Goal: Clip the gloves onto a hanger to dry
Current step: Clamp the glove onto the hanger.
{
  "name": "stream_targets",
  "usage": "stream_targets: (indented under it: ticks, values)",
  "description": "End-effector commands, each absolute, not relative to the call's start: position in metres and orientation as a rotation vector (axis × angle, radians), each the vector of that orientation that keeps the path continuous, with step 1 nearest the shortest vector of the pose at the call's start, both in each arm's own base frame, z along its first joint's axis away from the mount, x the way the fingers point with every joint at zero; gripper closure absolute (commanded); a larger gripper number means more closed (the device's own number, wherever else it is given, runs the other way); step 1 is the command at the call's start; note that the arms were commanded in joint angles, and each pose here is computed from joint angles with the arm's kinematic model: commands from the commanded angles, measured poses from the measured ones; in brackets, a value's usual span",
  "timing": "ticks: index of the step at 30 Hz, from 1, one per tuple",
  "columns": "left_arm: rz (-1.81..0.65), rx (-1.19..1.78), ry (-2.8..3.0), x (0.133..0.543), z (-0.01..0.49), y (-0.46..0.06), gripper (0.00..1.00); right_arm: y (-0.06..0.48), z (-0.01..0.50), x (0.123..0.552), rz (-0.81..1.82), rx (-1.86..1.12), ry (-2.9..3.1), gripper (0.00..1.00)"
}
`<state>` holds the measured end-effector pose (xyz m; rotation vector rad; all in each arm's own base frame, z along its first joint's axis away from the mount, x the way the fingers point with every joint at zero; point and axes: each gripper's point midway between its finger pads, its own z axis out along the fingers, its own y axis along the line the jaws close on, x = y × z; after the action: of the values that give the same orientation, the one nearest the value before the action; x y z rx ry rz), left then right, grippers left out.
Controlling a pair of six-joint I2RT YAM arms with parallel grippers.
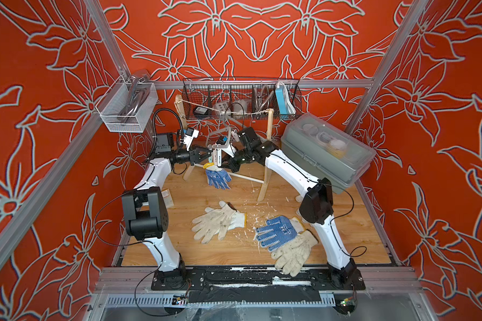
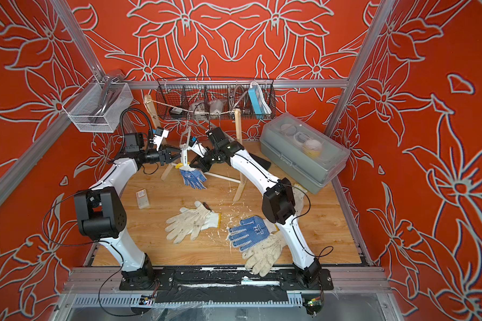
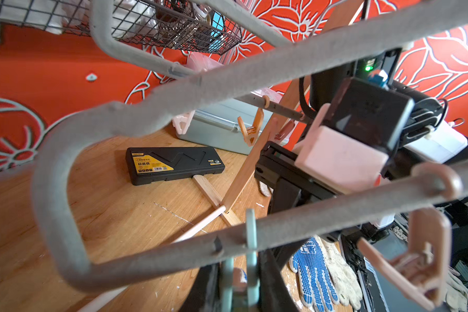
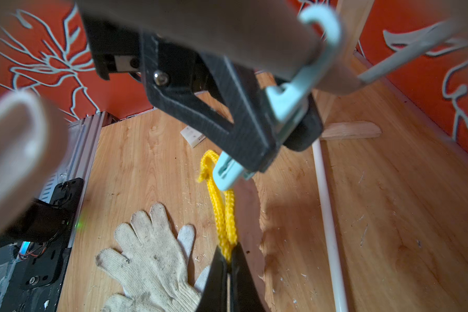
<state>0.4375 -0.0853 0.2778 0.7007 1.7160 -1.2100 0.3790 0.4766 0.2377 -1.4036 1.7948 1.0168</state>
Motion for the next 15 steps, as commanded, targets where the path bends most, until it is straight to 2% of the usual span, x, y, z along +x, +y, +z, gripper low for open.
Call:
stream_targets:
  ticks: [1,15]
  values:
    - [-1.205,0.776,1.637,0.429,0.299,-0.092,0.83,0.482,0.237,0.377,1.057,-1.402,1.796,1.0]
    - [-1.211,0.776,1.652,0.428,0.294,-0.096,0.83,0.486,0.265,0.375,1.118,-1.364,1.725,1.0]
